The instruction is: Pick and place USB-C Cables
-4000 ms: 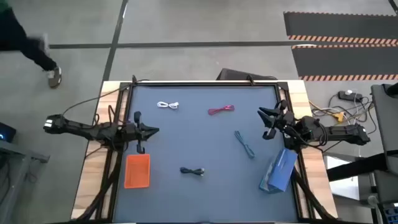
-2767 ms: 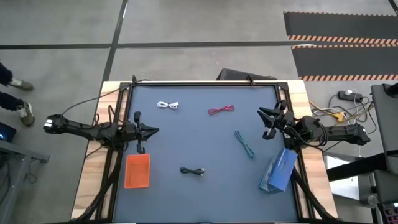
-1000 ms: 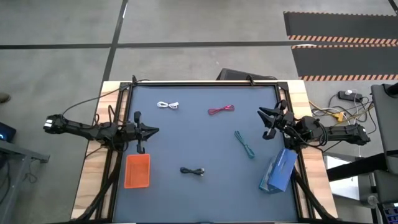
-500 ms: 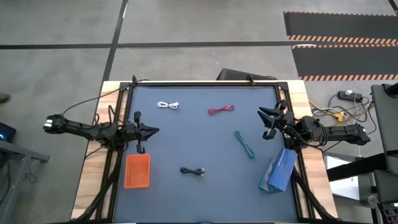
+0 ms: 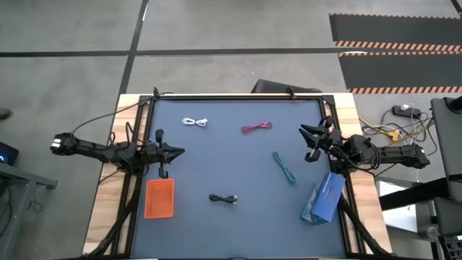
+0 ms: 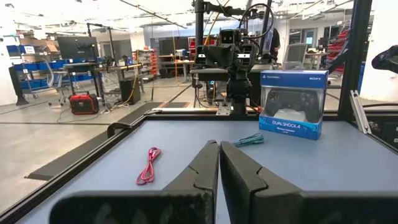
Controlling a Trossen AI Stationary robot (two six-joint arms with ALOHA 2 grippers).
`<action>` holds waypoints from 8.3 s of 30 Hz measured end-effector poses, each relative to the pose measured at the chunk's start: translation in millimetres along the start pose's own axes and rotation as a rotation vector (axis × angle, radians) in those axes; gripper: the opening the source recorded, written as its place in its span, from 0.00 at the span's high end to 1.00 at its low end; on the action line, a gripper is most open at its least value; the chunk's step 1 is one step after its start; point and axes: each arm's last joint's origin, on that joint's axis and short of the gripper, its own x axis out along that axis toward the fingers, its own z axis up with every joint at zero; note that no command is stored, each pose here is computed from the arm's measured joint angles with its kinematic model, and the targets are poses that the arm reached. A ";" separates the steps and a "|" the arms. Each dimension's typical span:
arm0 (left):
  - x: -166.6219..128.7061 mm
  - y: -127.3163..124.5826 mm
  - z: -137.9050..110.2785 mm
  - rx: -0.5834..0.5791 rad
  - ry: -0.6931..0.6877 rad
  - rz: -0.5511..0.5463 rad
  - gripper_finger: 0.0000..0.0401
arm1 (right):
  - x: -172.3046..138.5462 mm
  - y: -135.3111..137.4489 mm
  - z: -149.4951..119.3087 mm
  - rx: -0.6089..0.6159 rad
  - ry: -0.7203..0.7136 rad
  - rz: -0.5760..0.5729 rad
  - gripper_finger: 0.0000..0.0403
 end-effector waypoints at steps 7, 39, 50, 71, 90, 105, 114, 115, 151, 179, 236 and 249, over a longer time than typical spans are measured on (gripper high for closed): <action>0.0 0.0 0.0 0.000 0.000 0.000 1.00 | 0.0 0.0 0.0 0.000 0.000 0.000 0.81; -6.2 5.7 34.6 -0.113 -0.348 0.064 1.00 | -0.4 -2.0 9.0 0.272 -0.090 -0.009 0.84; -2.8 6.9 36.5 -0.139 -0.362 0.149 1.00 | 1.4 -4.2 27.2 0.251 -0.161 -0.007 0.85; 13.8 0.8 39.6 -0.134 -0.386 0.156 1.00 | 32.7 -5.2 99.8 0.187 0.178 -0.020 0.85; 16.1 0.1 42.2 -0.149 -0.418 0.158 1.00 | 78.1 19.7 81.5 0.188 0.491 0.028 0.85; 14.7 0.7 43.9 -0.147 -0.431 0.161 1.00 | 123.4 43.2 77.9 0.175 0.605 0.130 0.85; 5.9 4.9 57.2 -0.114 -0.570 0.203 1.00 | 154.8 56.5 80.5 0.109 0.680 0.146 0.85; 4.8 5.4 58.8 -0.108 -0.587 0.210 1.00 | 158.3 58.0 80.4 0.103 0.695 0.147 0.85; 0.4 7.4 63.8 -0.131 -0.649 0.220 1.00 | 248.9 110.7 47.0 0.298 1.270 0.120 0.85; 0.9 7.2 63.0 -0.127 -0.642 0.220 1.00 | 274.4 104.1 -11.5 -0.498 1.652 0.432 0.85; 2.5 6.5 61.4 -0.121 -0.628 0.217 1.00 | 313.7 -27.6 -151.5 -0.189 1.777 0.303 0.55; 2.4 6.5 61.3 -0.121 -0.628 0.217 1.00 | 312.8 -26.4 -152.4 -0.166 1.779 0.317 0.77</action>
